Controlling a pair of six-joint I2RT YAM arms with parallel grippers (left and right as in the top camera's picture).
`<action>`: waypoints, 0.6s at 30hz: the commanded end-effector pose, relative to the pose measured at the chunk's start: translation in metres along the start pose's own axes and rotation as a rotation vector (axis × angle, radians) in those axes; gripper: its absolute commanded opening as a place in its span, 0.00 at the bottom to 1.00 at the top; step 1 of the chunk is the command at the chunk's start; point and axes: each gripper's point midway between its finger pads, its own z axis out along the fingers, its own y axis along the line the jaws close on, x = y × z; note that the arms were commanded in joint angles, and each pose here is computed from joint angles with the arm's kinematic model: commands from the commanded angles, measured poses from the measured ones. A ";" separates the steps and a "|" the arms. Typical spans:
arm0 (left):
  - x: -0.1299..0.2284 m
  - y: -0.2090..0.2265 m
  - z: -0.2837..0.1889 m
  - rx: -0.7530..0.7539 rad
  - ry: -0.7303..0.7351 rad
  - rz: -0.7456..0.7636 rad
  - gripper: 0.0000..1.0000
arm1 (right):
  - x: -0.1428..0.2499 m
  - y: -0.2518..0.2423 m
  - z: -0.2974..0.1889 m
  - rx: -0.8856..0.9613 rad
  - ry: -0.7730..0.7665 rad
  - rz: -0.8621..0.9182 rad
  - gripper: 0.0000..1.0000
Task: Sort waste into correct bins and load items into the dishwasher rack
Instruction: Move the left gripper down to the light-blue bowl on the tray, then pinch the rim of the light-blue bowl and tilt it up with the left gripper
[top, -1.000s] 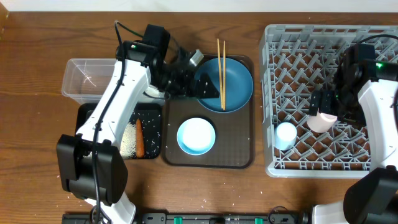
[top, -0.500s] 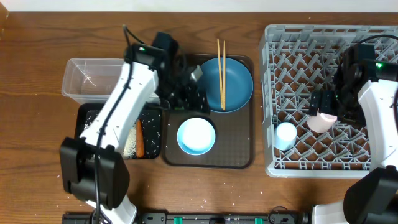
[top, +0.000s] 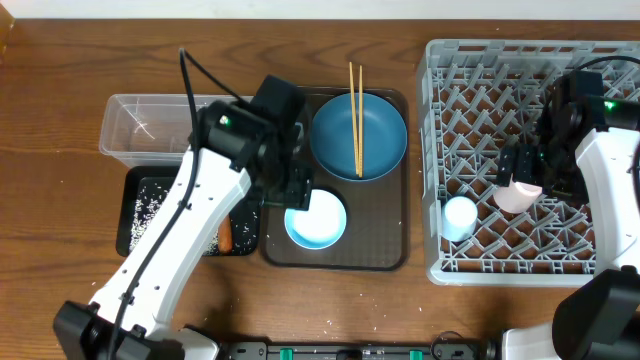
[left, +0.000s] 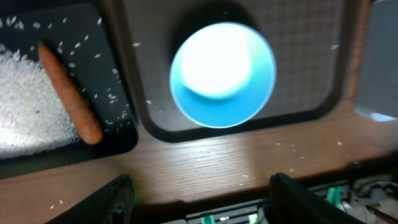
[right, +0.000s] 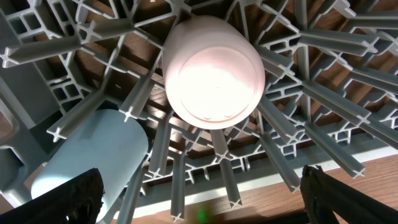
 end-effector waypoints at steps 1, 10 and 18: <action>0.010 0.014 0.024 -0.069 0.044 -0.032 0.72 | 0.000 -0.004 0.002 0.011 0.006 0.009 0.99; 0.024 0.027 0.088 -0.083 0.077 -0.109 0.67 | 0.000 -0.004 0.002 0.011 0.005 0.009 0.99; 0.017 0.029 0.126 -0.053 0.004 -0.218 0.48 | 0.000 -0.004 0.002 0.011 0.005 0.009 0.99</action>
